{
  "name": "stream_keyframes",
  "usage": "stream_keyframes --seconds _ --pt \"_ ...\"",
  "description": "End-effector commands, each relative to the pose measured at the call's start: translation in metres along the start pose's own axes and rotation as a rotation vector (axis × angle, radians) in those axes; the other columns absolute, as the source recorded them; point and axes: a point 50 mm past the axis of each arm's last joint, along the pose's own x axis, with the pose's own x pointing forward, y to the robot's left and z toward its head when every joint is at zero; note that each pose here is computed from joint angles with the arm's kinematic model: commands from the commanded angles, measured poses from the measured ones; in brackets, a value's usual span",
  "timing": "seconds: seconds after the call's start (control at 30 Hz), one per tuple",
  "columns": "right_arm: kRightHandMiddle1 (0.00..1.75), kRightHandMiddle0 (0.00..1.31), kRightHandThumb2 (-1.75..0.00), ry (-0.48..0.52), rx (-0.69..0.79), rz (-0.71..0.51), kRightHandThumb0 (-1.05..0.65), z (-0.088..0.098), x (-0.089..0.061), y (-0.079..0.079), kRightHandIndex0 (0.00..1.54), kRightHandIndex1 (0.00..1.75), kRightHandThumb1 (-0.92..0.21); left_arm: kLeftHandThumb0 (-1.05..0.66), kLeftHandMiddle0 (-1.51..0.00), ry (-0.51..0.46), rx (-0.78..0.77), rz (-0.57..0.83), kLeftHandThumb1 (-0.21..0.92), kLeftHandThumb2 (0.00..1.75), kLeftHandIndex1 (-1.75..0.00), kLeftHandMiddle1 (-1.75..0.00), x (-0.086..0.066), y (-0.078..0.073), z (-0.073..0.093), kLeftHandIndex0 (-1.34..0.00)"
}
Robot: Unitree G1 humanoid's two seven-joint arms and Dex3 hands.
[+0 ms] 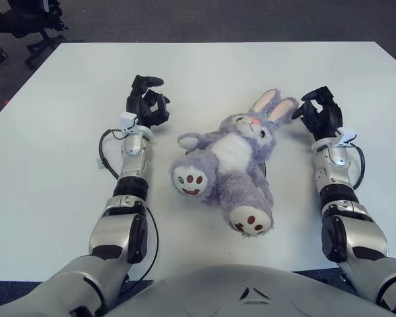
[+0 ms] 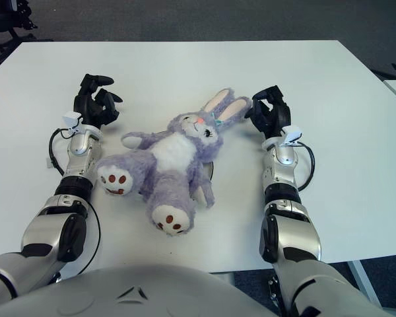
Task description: Put the doll into the plate.
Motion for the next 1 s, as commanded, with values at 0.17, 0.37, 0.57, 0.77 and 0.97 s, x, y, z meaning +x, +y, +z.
stream_keyframes --seconds 0.17,0.37,0.57,0.77,0.97 --pt "1.75 0.35 -0.86 0.146 0.037 -0.055 -0.38 -0.0361 -0.0365 -0.0035 0.80 1.75 -0.67 -0.18 -0.67 0.162 -0.001 0.057 0.62 0.90 -1.67 -1.75 -0.0355 0.0100 -0.0352 -0.33" --pt "1.75 0.35 -0.86 0.145 0.037 -0.056 -0.38 -0.0360 -0.0364 -0.0036 0.81 1.75 -0.67 -0.34 -0.79 0.166 0.010 0.054 0.81 0.66 -1.74 -1.75 -0.0361 0.0098 -0.0357 -0.26" --pt "1.75 0.35 -0.85 0.142 0.036 -0.054 -0.38 -0.0356 -0.0365 -0.0036 0.83 1.75 -0.67 -0.35 -0.81 0.167 0.018 0.050 0.84 0.62 -1.75 -1.75 -0.0368 0.0096 -0.0358 -0.25" --pt "1.75 0.34 -0.84 0.139 0.037 -0.054 -0.38 -0.0353 -0.0370 -0.0030 0.85 1.75 -0.68 -0.36 -0.81 0.172 0.024 0.045 0.85 0.60 -1.75 -1.75 -0.0374 0.0097 -0.0361 -0.25" --pt "1.75 0.34 -0.84 0.142 0.040 -0.049 -0.38 -0.0355 -0.0372 -0.0026 0.87 1.75 -0.68 -0.36 -0.81 0.181 0.040 0.030 0.85 0.60 -1.75 -1.75 -0.0380 0.0092 -0.0367 -0.25"
